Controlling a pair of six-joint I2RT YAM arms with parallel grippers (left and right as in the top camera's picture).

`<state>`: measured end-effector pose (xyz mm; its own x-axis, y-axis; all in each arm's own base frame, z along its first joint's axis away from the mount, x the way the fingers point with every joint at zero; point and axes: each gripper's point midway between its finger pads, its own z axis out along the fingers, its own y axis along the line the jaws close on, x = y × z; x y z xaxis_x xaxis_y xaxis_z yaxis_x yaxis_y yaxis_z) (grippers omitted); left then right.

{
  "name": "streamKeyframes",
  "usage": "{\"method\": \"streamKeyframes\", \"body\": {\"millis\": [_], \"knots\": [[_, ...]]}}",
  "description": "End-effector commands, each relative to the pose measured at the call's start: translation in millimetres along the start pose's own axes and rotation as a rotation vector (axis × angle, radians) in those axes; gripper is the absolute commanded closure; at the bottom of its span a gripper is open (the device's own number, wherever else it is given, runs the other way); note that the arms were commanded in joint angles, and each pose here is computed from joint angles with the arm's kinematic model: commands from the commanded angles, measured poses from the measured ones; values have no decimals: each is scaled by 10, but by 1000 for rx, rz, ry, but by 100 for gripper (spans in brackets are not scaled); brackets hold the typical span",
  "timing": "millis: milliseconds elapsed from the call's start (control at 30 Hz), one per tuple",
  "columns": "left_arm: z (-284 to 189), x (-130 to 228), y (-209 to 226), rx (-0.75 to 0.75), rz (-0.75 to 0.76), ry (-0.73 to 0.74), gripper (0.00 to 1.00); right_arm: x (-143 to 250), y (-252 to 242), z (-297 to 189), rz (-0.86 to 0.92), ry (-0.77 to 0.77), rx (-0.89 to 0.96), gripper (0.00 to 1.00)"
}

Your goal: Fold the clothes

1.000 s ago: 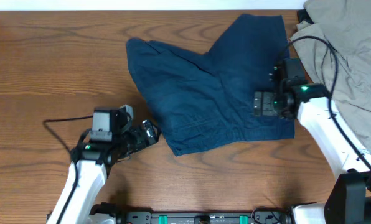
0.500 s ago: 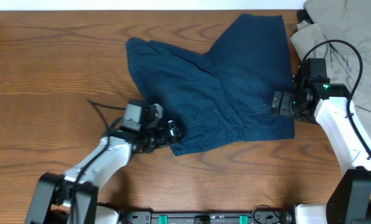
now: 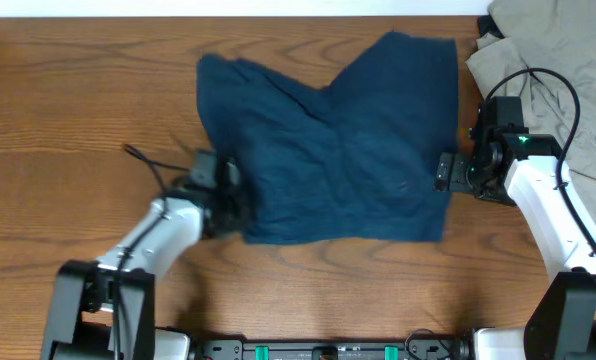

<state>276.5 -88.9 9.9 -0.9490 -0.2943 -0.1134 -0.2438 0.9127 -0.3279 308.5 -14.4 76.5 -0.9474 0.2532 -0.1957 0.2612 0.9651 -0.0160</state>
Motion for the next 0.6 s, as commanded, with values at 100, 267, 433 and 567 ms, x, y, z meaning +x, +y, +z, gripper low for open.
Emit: {"method": "streamKeyframes", "body": {"millis": [100,267,433,567], "knots": [[-946,-1290,499,-251,9,-382,94,32,58,-51,11,12,-42,1],[-1437,-1676,676,-226,-139,-503,37,68,68,-52,10,27,-49,1],[-1279,-1355,484,-73,-165,-326,2,62,89,-53,10,26,-61,1],[-1090,-830,163,56,-191,-91,2,30,170,-59,11,16,-106,1]]}}
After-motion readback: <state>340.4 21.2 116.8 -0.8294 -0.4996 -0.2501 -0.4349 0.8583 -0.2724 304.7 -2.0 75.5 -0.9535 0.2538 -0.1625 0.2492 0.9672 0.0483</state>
